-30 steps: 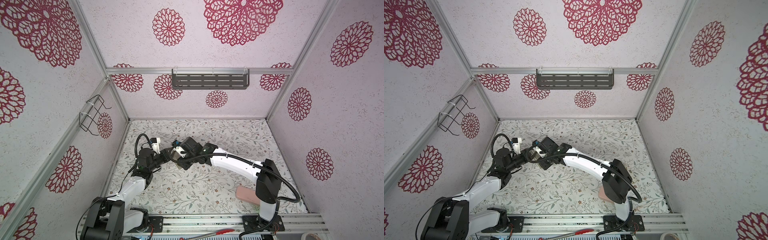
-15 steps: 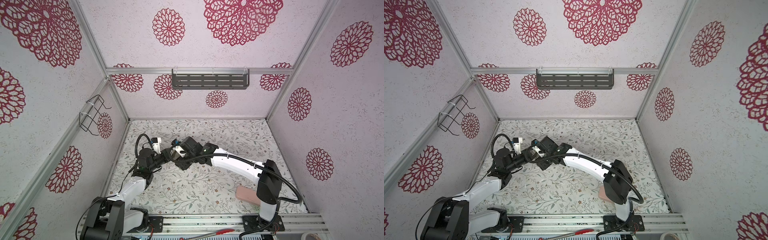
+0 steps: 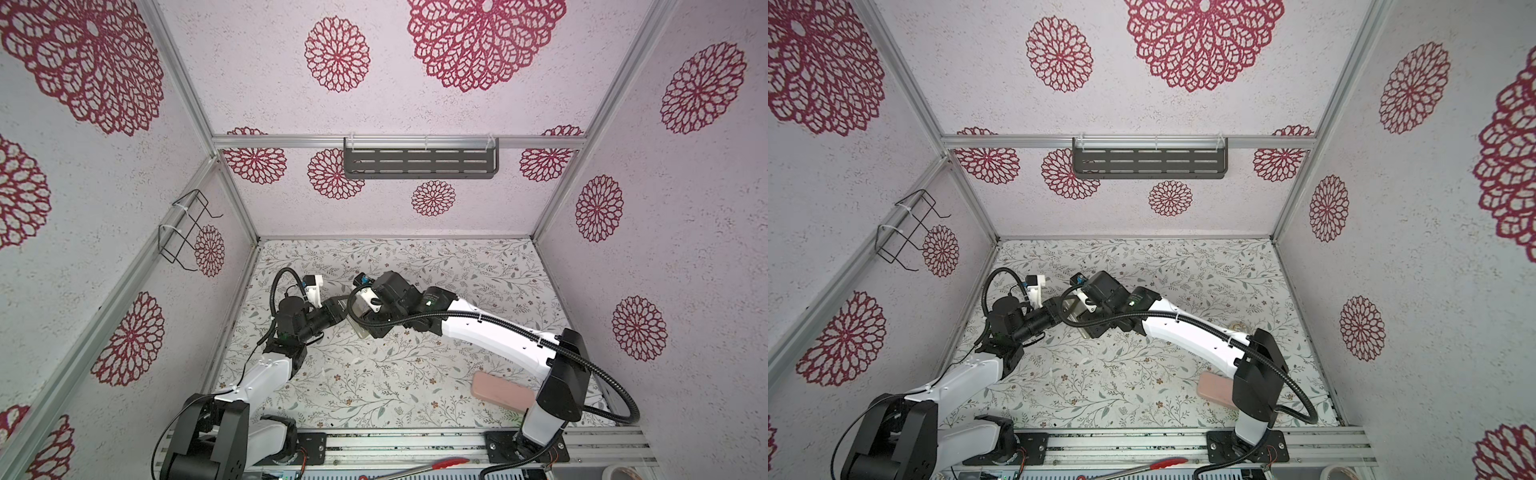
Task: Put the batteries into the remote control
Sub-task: 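Open the right gripper to release the seated cover, then draw the open right gripper back from the closed remote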
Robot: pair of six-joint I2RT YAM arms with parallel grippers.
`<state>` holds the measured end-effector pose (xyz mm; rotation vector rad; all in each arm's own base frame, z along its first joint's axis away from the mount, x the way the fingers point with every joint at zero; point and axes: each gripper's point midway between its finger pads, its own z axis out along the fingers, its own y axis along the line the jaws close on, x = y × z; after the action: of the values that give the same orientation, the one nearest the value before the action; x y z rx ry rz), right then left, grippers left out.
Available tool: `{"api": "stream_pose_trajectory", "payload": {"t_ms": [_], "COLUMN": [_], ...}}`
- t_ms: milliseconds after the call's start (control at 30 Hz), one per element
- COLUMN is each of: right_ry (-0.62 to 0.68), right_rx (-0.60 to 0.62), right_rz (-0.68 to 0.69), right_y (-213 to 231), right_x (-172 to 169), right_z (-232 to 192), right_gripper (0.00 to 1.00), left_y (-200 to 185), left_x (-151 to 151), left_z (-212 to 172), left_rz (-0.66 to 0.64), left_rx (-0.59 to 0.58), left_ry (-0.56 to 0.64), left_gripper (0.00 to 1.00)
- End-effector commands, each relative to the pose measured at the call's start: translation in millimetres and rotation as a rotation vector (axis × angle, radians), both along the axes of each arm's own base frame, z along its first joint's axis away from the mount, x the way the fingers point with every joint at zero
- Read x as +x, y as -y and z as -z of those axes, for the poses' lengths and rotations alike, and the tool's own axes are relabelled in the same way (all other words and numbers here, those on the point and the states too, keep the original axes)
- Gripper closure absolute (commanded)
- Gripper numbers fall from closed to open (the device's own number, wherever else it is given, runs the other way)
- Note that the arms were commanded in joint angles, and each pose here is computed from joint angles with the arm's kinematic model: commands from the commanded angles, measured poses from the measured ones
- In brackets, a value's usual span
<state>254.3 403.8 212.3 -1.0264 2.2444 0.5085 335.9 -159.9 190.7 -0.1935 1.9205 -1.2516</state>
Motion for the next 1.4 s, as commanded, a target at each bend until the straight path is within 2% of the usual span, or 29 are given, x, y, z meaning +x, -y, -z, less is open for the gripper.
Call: {"api": "stream_pose_trajectory", "payload": {"t_ms": [0, 667, 967, 1133, 1300, 1367], "right_ry": [0.014, -0.019, 0.008, 0.042, 0.060, 0.054], "right_rx": [0.029, 0.009, 0.038, 0.084, 0.183, 0.199], "right_rz": [0.046, 0.034, 0.041, 0.028, -0.002, -0.014], "right_y": [7.8, -3.6, 1.5, 7.6, 7.2, 5.3], "right_x": [11.0, 23.0, 22.0, 15.8, 6.1, 3.4], "right_z": [-7.4, 25.3, 6.0, -14.5, -31.7, -31.4], "right_gripper": [0.41, 0.45, 0.43, 0.29, 0.04, 0.01], "left_y": [2.8, 2.9, 0.1, -2.6, -4.5, -5.2], "left_x": [-2.8, -4.6, -2.6, -0.6, -2.2, -3.1], "left_z": [-17.8, -21.1, -18.1, -16.6, -22.6, -26.0], "left_rz": [0.012, 0.017, -0.002, -0.021, -0.028, -0.033], "left_rx": [-0.018, -0.012, 0.009, 0.026, 0.039, 0.039], "left_ry": [0.059, 0.065, 0.041, 0.022, 0.023, 0.026], "left_gripper": [1.00, 1.00, 1.00, 1.00, 1.00, 1.00]}}
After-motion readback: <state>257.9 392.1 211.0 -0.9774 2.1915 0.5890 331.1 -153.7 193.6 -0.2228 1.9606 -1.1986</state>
